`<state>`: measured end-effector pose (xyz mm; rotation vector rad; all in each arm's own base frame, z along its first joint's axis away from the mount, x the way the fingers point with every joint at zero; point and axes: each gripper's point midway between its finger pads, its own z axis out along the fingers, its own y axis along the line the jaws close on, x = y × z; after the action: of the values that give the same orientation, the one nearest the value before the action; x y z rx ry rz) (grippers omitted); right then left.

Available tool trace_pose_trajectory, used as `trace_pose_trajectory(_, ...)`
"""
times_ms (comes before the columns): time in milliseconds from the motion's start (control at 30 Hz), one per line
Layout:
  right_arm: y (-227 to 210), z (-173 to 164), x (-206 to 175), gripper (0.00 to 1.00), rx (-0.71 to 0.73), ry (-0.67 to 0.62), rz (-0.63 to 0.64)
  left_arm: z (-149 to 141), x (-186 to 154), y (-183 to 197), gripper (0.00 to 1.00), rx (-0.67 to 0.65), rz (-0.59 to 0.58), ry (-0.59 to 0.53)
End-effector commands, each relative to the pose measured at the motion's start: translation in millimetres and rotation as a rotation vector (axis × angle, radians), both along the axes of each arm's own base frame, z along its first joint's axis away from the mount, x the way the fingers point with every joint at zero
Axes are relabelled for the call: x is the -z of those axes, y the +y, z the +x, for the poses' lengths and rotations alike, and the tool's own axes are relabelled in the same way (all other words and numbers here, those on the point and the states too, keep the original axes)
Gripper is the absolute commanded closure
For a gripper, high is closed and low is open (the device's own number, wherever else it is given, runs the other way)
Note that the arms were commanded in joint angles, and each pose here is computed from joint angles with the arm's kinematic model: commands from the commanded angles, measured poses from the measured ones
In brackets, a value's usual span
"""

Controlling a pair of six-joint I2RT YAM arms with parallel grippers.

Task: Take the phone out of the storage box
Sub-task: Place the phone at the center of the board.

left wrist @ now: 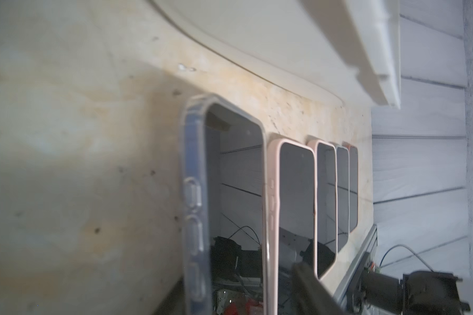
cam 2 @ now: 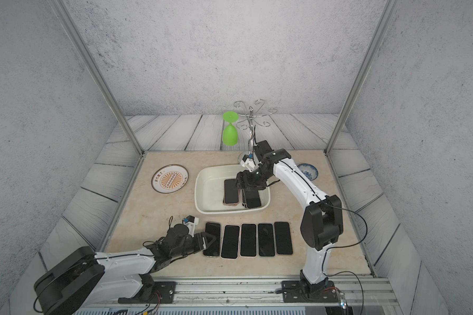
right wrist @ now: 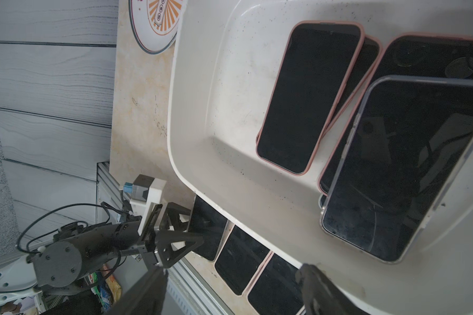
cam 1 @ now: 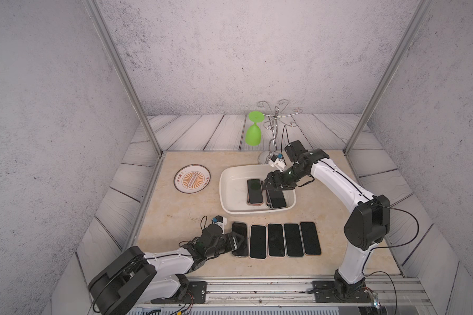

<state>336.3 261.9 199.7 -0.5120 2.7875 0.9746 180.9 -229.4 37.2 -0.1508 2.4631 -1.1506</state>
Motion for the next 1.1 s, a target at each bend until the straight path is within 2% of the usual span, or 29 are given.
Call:
trace_pose_trajectory(0,3.8,7.1,8.8,0.18,0.0,0.01,-0.017,-39.4,54.5,41.3,0.02,0.005,0.224,0.188)
trace_pose_trajectory(100,10.1,14.7,15.0,0.18,0.002,-0.001,-0.059,-41.6,51.7,46.8,0.02,0.013,0.268,0.195)
trace_pose_trajectory(300,20.8,37.2,31.8,0.18,0.039,-0.006,-0.126,-29.1,42.7,39.5,0.02,0.019,0.274,0.149)
trace_pose_trajectory(433,17.6,51.2,38.8,0.18,0.059,-0.026,-0.179,-28.3,53.4,40.8,0.01,0.026,0.341,0.197)
trace_pose_trajectory(600,18.8,60.5,47.1,0.18,0.044,-0.027,-0.245,-24.8,57.5,34.5,0.02,0.025,0.321,0.199)
trace_pose_trajectory(733,21.0,65.3,64.1,0.18,0.039,-0.021,-0.334,-36.8,68.4,44.6,0.02,0.014,0.349,0.261)
trace_pose_trajectory(867,30.5,68.6,79.1,0.16,0.042,-0.027,-0.364,-53.6,75.3,62.9,0.02,-0.01,0.372,0.3)
trace_pose_trajectory(1067,40.6,77.9,99.5,0.14,0.052,-0.032,-0.419,-68.4,72.9,78.6,0.01,0.031,0.465,0.345)
